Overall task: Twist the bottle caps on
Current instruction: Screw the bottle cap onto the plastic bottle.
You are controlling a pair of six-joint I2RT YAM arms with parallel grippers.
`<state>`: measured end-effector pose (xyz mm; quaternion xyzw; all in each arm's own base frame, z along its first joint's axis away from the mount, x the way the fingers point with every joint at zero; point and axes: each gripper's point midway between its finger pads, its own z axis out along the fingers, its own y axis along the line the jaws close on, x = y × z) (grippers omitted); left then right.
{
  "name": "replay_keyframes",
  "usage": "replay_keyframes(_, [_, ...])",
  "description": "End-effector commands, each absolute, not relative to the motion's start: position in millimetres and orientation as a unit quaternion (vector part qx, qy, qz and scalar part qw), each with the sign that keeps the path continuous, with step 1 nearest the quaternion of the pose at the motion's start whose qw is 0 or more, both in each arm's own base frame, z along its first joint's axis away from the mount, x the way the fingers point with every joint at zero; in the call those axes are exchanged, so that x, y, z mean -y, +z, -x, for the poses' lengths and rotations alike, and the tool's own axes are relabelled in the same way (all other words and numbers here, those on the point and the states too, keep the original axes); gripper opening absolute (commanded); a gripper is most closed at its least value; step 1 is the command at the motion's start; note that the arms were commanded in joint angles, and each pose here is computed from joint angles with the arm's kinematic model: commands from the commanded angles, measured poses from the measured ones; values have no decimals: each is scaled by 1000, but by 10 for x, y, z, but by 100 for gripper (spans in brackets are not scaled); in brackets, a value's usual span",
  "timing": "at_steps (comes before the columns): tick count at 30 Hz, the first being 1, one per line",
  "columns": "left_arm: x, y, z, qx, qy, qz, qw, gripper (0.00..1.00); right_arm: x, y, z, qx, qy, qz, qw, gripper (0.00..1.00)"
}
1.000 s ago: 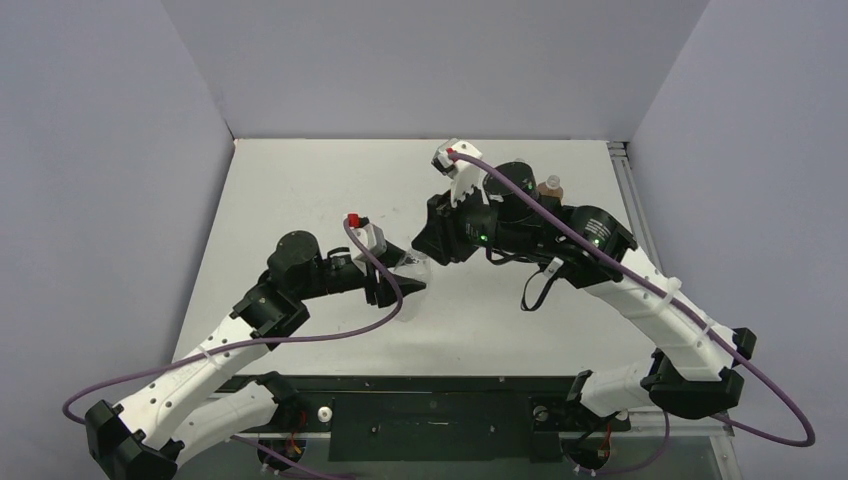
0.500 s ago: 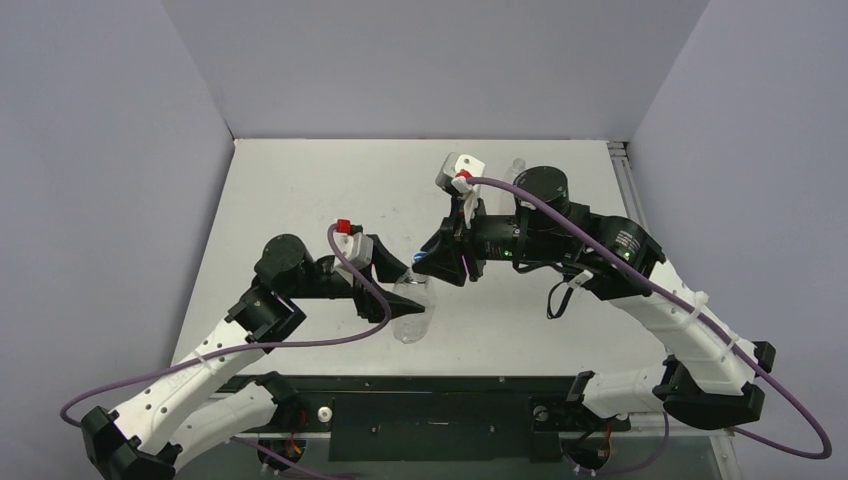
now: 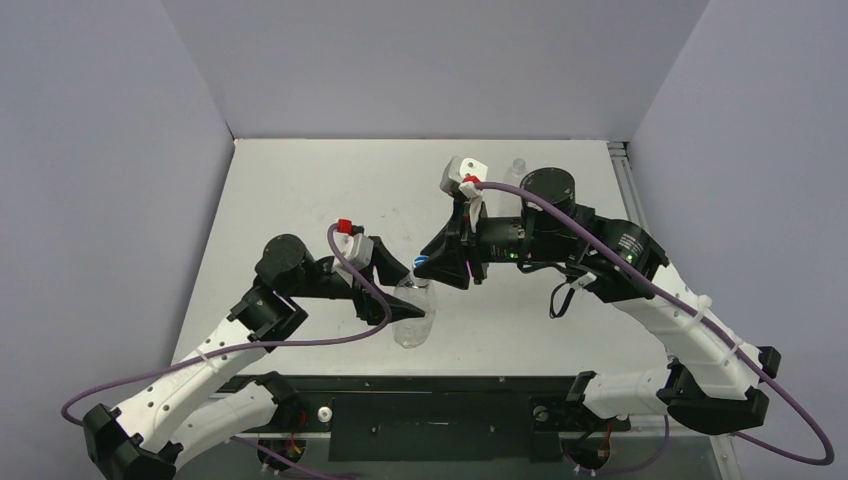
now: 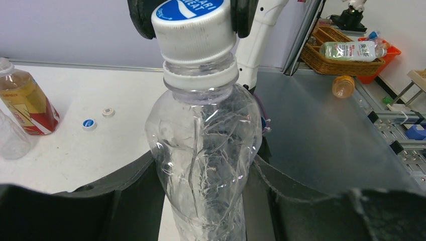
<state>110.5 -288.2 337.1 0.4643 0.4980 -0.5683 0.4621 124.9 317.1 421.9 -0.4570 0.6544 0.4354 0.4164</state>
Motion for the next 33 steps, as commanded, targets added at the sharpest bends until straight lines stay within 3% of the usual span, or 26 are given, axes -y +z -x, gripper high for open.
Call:
replay_keyframes(1, [2879, 3605, -968, -445, -584, -488, 472, 0, -3172, 4371, -1342, -624, 432, 460, 460, 0])
replay_keyframes(8, [2901, 3591, -1078, -454, -568, -480, 491, 0, -3173, 4320, -1408, -640, 421, 450, 459, 0])
replay_keyframes(12, [2908, 3539, -1244, -475, -537, -467, 518, 0, -3162, 4281, -1463, -653, 412, 435, 464, 7])
replay_keyframes(22, [2919, 3367, -1546, -515, -481, -452, 547, 0, -3113, 4200, -1699, -691, 370, 394, 480, 38])
replay_keyframes(26, [2921, 3307, -1640, -526, -465, -446, 555, 0, -3073, 4168, -1813, -709, 348, 371, 489, 59])
replay_keyframes(33, [2924, 3232, -1747, -536, -447, -439, 566, 0, -2991, 4142, -1997, -735, 321, 326, 501, 73])
